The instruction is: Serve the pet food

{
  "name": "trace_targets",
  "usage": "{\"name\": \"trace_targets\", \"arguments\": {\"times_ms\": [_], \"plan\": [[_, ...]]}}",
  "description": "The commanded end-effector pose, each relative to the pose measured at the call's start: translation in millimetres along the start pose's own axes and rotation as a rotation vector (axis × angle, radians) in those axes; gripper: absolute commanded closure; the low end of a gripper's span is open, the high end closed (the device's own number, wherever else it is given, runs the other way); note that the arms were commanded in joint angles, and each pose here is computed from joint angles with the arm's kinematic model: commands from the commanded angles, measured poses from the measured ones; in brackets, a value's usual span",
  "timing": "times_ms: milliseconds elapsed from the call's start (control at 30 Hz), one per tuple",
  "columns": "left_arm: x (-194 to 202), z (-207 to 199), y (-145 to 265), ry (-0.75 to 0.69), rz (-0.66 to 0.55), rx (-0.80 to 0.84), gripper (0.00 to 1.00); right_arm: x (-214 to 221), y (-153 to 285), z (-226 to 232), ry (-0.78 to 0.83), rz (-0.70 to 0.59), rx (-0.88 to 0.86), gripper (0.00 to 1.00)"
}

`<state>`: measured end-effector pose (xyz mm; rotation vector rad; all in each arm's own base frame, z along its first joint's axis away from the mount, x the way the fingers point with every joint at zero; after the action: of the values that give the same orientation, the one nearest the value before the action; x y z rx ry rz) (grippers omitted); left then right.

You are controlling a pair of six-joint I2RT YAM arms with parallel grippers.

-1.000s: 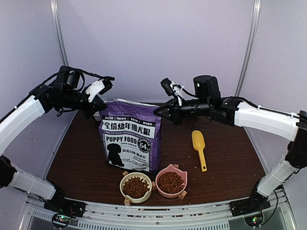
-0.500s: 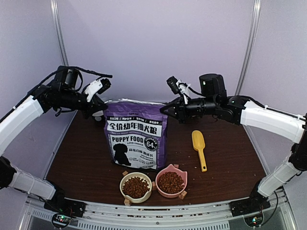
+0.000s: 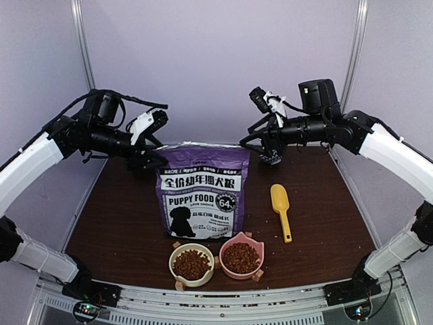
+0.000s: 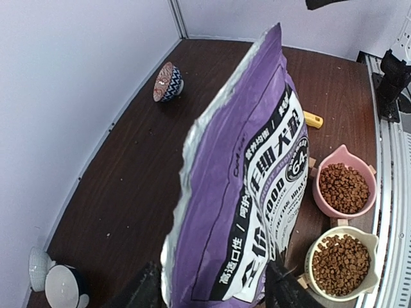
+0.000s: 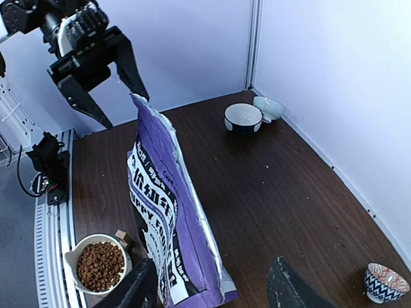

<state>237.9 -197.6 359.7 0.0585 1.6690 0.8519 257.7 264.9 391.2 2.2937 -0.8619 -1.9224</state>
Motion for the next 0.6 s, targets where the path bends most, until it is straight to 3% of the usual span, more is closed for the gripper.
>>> {"name": "trace_targets", "arguments": {"times_ms": [0, 267, 567], "plan": [[-29.5, -2.4, -10.7, -0.045, -0.03, 0.038, 0.39, -7.4, 4.8, 7.7, 0.047, 0.08, -0.083, 0.37], [-44.5, -5.0, -48.8, -0.072, 0.064, 0.099, 0.4, -19.8, -33.7, 7.8, 0.086, 0.171, -0.169, 0.36], [-41.9, -12.5, -55.0, -0.064, 0.067, 0.169, 0.97, -18.6, -75.5, 9.3, 0.116, 0.205, -0.221, 0.44]]}}
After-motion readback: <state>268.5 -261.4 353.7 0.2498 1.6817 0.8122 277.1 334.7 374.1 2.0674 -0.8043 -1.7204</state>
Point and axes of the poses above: each gripper's point midway between its finger pads, its own y axis back along the fingers, its own z axis along the line the jaws close on, x = y × z, the point moved 8 cm from there along y, back along the fingers, and after that the axes turned 14 degrees about y, right-handed, at the moved point
